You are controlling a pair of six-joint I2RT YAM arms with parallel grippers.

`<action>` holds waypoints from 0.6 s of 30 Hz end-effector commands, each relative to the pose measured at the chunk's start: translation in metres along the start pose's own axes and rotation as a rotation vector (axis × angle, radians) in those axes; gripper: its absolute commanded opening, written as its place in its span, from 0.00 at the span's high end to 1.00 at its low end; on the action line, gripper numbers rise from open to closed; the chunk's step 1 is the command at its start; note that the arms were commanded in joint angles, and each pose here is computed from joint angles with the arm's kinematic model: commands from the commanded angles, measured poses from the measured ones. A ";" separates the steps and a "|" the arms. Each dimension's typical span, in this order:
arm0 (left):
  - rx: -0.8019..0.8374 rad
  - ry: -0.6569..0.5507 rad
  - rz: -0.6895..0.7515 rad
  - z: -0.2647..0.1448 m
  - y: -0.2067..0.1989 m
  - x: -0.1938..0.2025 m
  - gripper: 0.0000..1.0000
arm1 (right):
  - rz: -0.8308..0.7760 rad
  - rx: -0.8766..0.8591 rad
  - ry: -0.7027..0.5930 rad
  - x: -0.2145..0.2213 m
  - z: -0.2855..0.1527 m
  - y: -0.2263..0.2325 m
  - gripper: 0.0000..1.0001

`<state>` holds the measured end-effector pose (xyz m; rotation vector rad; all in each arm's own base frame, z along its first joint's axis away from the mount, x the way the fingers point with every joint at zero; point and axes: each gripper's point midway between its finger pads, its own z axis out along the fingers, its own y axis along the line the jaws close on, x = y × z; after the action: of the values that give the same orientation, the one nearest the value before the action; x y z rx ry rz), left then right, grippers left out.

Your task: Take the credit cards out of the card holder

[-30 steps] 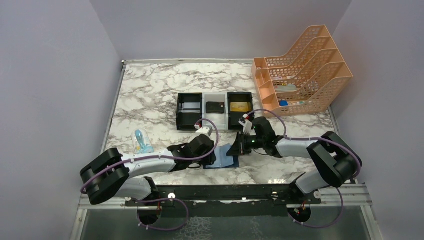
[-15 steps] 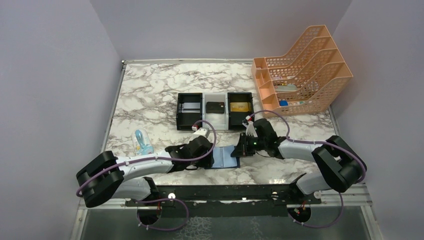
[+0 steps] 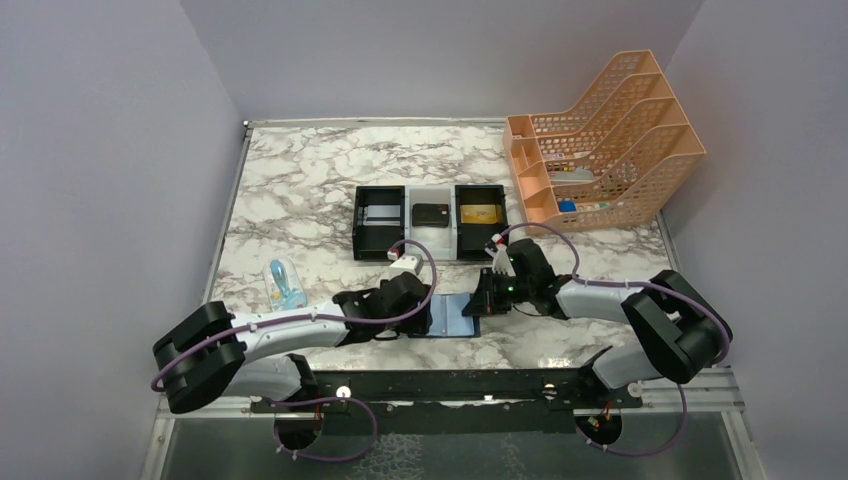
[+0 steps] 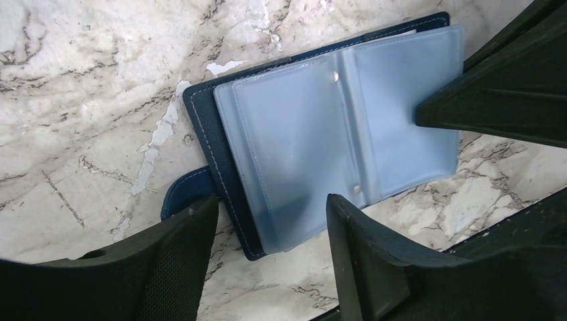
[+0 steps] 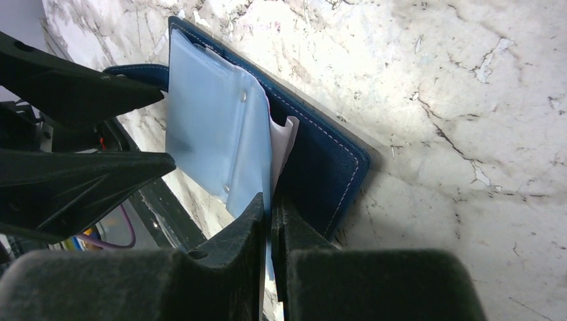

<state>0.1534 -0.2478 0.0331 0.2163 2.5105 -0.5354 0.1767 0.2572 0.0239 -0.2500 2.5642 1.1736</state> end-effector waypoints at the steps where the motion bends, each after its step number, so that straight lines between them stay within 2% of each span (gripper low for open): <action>1: -0.001 -0.070 -0.010 -0.008 -0.010 -0.020 0.36 | -0.023 -0.007 0.001 0.000 0.004 0.000 0.92; 13: -0.060 -0.009 0.005 0.011 -0.002 -0.003 0.41 | -0.026 -0.013 0.006 0.000 0.004 0.001 0.92; 18: -0.031 0.007 0.008 0.018 -0.013 0.003 0.50 | -0.021 -0.019 0.009 0.001 0.005 0.001 0.92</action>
<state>0.1597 -0.2565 0.0277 0.2119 2.5141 -0.4770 0.1774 0.2594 0.0231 -0.2577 2.5585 1.1877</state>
